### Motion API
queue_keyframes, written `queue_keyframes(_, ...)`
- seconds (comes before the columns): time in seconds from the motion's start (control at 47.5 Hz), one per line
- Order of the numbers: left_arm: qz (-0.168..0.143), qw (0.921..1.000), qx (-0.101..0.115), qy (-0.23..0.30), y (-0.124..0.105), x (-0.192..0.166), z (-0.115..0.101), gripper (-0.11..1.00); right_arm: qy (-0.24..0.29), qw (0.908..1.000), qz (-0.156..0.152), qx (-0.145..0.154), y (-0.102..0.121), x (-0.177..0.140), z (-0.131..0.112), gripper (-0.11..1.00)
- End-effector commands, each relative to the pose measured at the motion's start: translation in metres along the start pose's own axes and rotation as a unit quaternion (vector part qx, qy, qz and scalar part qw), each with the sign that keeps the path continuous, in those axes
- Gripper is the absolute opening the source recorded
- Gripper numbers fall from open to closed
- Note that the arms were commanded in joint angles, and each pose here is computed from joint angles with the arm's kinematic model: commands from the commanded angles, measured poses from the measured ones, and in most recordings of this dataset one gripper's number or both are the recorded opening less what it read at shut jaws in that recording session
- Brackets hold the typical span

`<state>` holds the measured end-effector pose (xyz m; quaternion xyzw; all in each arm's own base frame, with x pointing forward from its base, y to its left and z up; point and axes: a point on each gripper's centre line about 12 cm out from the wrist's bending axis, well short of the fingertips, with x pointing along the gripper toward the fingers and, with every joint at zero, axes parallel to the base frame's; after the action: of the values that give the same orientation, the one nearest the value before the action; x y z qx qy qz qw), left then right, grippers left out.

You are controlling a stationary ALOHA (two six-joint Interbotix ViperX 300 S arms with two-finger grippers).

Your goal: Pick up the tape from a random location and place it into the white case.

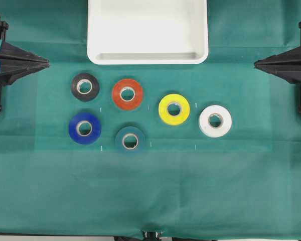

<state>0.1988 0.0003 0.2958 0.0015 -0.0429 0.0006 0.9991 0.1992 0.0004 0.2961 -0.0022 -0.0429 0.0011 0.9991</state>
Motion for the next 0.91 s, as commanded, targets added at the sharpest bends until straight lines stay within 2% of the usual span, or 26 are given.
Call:
queue_keyframes(0.0,0.004,0.9999,0.011,-0.001,0.0014,0.0015,0.0044,0.02,-0.007,1.0,-0.003,0.001,-0.0013,0.0026,0.0068,0.0)
queue_keyframes(0.274,0.004,0.9998,0.016,0.005,0.0014,0.0003,0.0039,0.02,0.008,1.0,-0.003,0.003,-0.001,0.0047,0.0109,0.0)
queue_keyframes(0.611,0.005,0.9999,0.009,0.002,0.0017,0.0004,0.0049,0.02,0.01,0.9999,-0.002,-0.002,-0.0009,0.0046,0.0103,0.0)
queue_keyframes(0.758,0.005,1.0,-0.006,0.002,0.0017,0.0008,0.0054,0.02,0.011,0.9999,-0.002,-0.002,-0.0009,0.0046,0.0102,0.0)
queue_keyframes(0.821,0.006,0.9999,-0.01,0.001,0.002,0.0006,0.0057,0.06,0.012,0.9999,-0.003,-0.003,-0.0012,0.0047,0.0104,0.0)
queue_keyframes(0.884,0.006,0.9999,-0.012,-0.003,0.002,0.0006,0.0066,0.16,0.015,0.9999,-0.003,-0.004,-0.0012,0.0046,0.0093,0.0)
